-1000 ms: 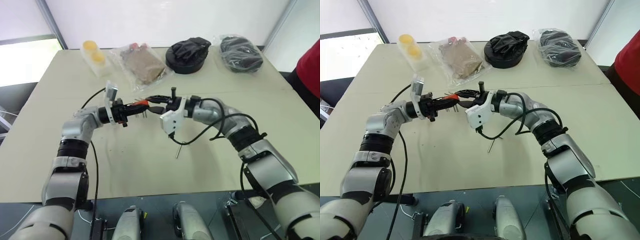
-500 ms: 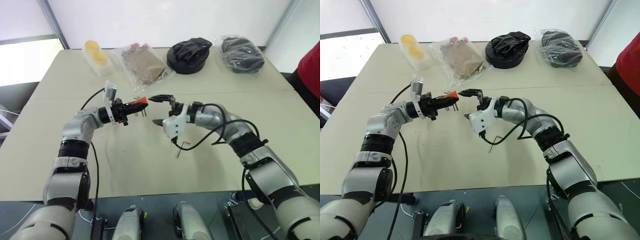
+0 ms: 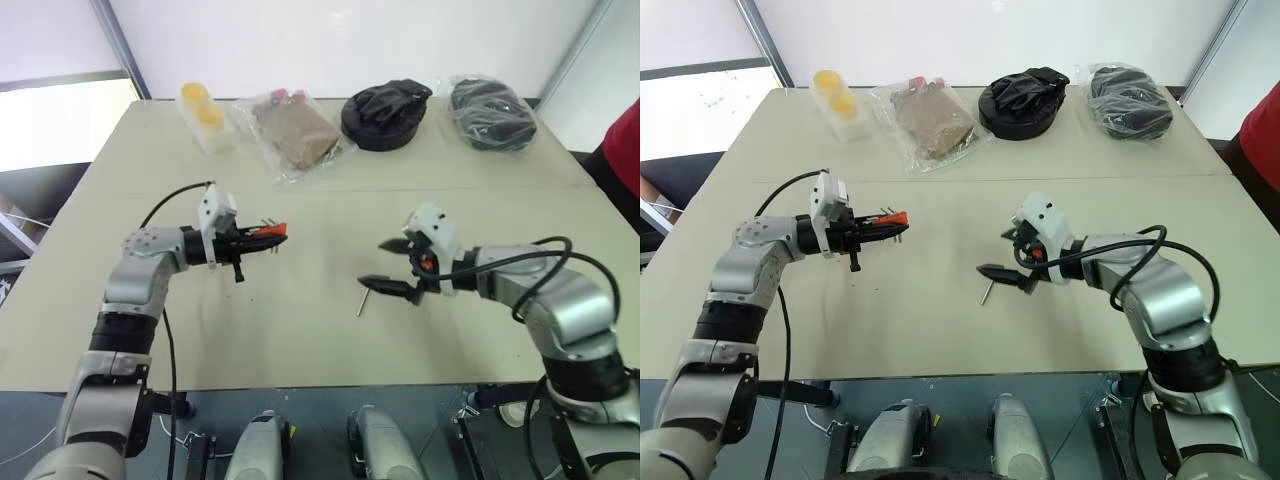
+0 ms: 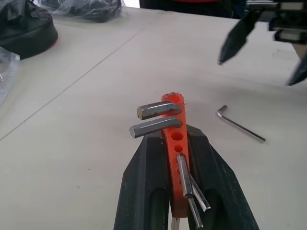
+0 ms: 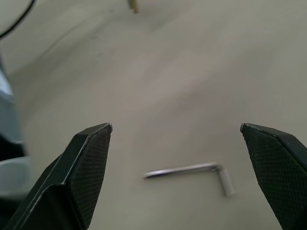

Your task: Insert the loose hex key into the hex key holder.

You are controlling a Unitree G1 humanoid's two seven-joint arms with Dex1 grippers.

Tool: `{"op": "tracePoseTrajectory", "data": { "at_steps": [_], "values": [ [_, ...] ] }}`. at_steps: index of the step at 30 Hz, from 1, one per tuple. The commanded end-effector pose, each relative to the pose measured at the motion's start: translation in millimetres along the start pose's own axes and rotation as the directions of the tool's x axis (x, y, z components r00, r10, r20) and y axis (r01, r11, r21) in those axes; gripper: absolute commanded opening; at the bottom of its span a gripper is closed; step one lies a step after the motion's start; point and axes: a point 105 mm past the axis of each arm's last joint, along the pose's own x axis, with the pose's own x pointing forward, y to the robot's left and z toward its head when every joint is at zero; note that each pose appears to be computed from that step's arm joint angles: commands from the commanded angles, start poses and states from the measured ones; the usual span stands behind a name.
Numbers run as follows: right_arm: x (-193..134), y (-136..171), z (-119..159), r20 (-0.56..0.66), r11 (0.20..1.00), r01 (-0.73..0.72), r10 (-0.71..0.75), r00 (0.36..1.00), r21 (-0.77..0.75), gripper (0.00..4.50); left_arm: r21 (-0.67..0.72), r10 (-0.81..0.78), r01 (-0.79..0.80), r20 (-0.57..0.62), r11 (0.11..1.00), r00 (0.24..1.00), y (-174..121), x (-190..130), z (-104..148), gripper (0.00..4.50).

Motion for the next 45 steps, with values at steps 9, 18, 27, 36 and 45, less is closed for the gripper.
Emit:
{"op": "tracePoseTrajectory", "data": {
  "at_steps": [9,18,27,36,45],
  "values": [
    [10.1,14.0,-22.8,-0.054,0.979,-0.025,0.036,0.998,0.201,4.45,0.007,0.02,-0.02,0.07,1.0,0.997,-10.2,13.3,14.1,0.0],
    [32.8,-12.0,-33.1,-0.045,0.956,0.027,-0.014,0.999,0.292,4.45,-0.012,0.078,-0.077,0.083,0.997,0.993,-5.6,8.8,12.3,0.0],
    [74.9,-32.6,-29.4,-0.105,0.979,0.128,-0.112,0.988,0.161,4.45,-0.037,0.117,-0.114,0.096,0.993,0.989,-6.4,9.0,8.3,0.0],
    [106.5,-19.0,-55.8,-0.246,0.988,0.138,-0.149,0.958,-0.063,1.56,-0.047,0.162,-0.158,0.106,0.986,0.981,-5.7,9.7,1.4,0.0],
    [114.3,-30.7,-66.6,-0.251,0.981,0.17,-0.188,0.95,-0.093,0.05,-0.056,0.173,-0.167,0.109,0.984,0.979,-6.9,10.6,-3.6,0.0]
  ]
}}
